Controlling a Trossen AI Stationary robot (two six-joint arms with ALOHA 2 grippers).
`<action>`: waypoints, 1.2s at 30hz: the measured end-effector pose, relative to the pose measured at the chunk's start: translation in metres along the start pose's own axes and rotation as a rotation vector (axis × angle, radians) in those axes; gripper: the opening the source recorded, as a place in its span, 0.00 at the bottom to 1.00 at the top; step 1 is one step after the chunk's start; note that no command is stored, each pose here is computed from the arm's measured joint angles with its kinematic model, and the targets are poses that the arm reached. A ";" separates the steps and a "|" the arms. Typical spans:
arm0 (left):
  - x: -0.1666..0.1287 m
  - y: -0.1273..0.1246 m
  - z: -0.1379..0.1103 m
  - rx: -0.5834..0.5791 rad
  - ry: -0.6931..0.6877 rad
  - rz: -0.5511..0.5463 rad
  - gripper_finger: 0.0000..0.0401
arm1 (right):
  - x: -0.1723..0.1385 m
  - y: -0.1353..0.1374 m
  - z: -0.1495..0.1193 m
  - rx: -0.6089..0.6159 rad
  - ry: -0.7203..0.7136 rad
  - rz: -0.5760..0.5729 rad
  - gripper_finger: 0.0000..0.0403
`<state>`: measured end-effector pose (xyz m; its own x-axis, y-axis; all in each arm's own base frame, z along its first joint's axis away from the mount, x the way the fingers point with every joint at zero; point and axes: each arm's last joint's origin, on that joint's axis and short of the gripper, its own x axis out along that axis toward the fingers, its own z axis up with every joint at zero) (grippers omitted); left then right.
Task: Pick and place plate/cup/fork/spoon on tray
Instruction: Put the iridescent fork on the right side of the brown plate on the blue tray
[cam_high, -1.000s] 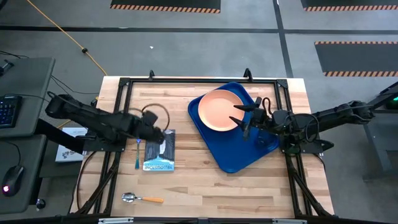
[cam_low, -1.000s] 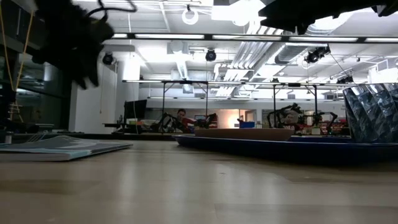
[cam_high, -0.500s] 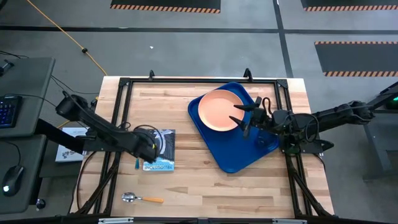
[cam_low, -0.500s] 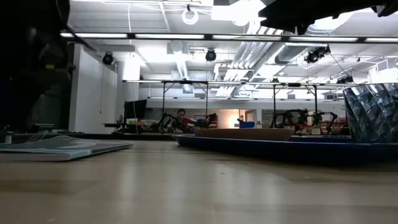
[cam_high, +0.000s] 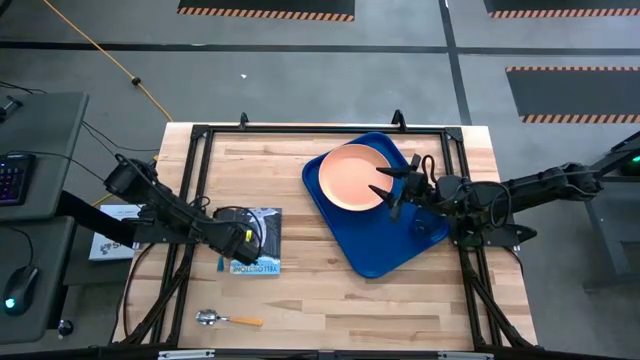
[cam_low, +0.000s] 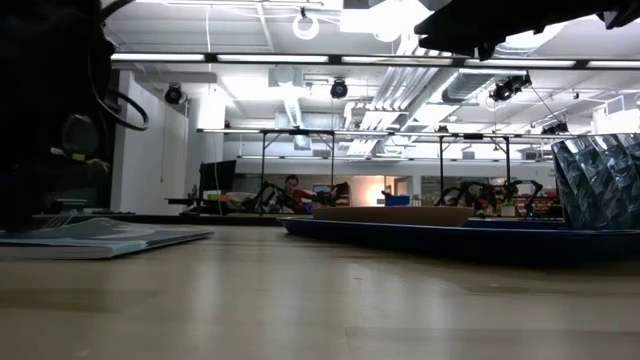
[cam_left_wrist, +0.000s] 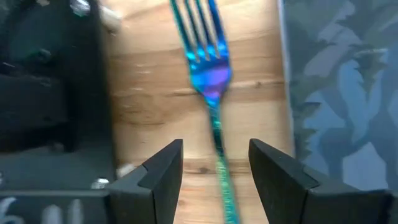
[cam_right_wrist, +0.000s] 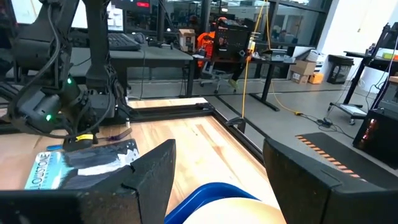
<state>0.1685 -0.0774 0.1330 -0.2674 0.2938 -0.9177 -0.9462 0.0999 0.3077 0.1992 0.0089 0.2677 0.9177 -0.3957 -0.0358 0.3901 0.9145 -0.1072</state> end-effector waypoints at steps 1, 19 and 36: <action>0.001 -0.002 0.000 -0.009 0.004 -0.006 0.43 | 0.000 0.000 0.000 0.000 0.000 0.000 0.58; 0.011 -0.005 0.003 -0.042 0.034 -0.035 0.43 | 0.000 0.000 -0.002 0.040 0.022 0.006 0.58; -0.009 -0.017 0.002 0.115 0.097 -0.284 0.43 | 0.000 0.000 -0.004 0.033 0.034 0.010 0.58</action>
<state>0.1876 -0.0799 0.1363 -0.0168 0.1469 -0.9890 -0.9603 0.2732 0.0569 0.1990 0.0091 0.2641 0.9186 -0.3889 -0.0708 0.3839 0.9204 -0.0738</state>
